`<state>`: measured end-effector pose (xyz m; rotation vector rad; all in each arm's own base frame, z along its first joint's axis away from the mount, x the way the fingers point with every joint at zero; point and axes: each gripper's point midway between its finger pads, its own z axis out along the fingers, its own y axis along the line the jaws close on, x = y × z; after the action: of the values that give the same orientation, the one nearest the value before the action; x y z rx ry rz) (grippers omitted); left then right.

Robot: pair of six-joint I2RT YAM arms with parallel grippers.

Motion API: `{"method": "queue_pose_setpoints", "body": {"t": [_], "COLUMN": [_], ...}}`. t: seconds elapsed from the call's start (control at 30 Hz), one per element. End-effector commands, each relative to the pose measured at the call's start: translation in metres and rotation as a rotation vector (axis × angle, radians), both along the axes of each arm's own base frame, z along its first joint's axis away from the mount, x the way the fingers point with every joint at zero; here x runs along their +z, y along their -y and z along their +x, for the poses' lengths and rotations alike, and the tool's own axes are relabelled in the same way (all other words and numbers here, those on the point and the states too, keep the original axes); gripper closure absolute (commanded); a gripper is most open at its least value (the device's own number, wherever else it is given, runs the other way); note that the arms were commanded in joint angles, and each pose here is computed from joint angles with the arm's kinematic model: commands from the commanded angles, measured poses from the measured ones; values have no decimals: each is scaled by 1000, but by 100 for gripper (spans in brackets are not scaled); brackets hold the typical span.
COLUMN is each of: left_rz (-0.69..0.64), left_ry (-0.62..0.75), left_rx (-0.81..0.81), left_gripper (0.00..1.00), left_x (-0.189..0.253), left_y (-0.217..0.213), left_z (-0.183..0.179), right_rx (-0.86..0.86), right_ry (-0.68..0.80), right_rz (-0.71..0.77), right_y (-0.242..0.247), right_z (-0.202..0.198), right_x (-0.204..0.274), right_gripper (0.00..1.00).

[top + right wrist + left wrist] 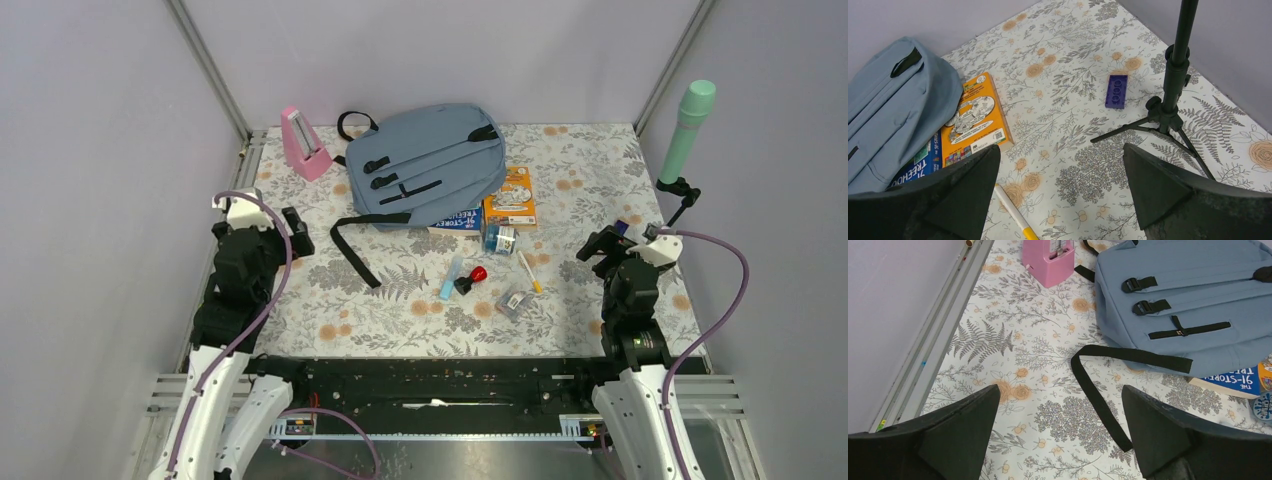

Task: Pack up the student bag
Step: Pick up the student bag at the center of the board.

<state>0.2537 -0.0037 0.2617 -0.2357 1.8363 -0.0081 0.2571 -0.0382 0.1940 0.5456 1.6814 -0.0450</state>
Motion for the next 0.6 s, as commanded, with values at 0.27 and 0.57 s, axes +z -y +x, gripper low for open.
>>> {"method": "queue_pose_setpoints", "body": {"t": [0.27, 0.57], "left_rz": [-9, 74], "left_ry": [-107, -233], "left_rx": [-41, -371], "left_gripper": [1, 1], "left_x": [-11, -37], "left_y": [12, 88], "left_z": [21, 41], "right_rx": [-30, 2], "right_ry": [55, 41], "right_rz": [10, 13], "right_y": [4, -1], "right_z": [-2, 0], "right_x": [18, 18], "right_gripper": [0, 0]}}
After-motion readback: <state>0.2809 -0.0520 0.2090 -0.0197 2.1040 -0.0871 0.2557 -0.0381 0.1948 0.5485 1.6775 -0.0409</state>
